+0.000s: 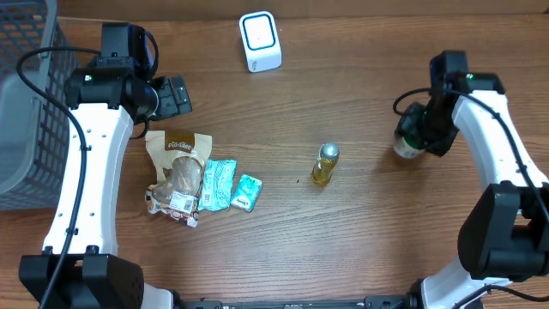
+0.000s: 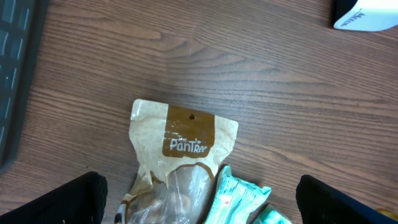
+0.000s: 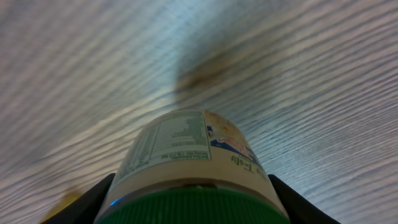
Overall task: Scan the item barcode
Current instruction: 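Carry the green-lidded jar right and set it down on the table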
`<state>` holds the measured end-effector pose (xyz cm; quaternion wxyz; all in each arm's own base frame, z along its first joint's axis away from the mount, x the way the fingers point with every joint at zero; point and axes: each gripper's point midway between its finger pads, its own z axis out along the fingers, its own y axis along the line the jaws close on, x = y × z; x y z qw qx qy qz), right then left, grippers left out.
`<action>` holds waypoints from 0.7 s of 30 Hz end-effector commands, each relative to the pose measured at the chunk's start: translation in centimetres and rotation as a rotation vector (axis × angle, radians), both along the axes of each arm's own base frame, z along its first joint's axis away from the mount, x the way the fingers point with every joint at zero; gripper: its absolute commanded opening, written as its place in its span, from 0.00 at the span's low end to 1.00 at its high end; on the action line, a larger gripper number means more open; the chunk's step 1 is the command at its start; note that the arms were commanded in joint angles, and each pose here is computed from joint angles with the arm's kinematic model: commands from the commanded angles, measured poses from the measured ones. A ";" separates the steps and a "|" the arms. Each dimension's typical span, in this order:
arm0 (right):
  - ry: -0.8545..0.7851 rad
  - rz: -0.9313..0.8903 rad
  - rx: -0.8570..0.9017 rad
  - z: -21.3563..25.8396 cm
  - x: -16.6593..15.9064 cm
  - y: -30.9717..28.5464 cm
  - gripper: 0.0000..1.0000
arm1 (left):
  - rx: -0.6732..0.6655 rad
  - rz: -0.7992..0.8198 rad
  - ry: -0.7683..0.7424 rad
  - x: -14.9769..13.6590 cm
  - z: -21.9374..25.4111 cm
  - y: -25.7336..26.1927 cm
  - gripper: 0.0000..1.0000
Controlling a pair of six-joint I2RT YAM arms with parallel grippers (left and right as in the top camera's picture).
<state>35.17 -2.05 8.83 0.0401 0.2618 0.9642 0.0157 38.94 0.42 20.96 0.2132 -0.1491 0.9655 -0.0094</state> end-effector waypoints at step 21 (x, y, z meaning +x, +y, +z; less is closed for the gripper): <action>0.050 -0.033 -0.068 -4.4 -2.5 -1.2 0.76 | 0.015 -0.008 -0.022 0.2 0.7 0.2 1.00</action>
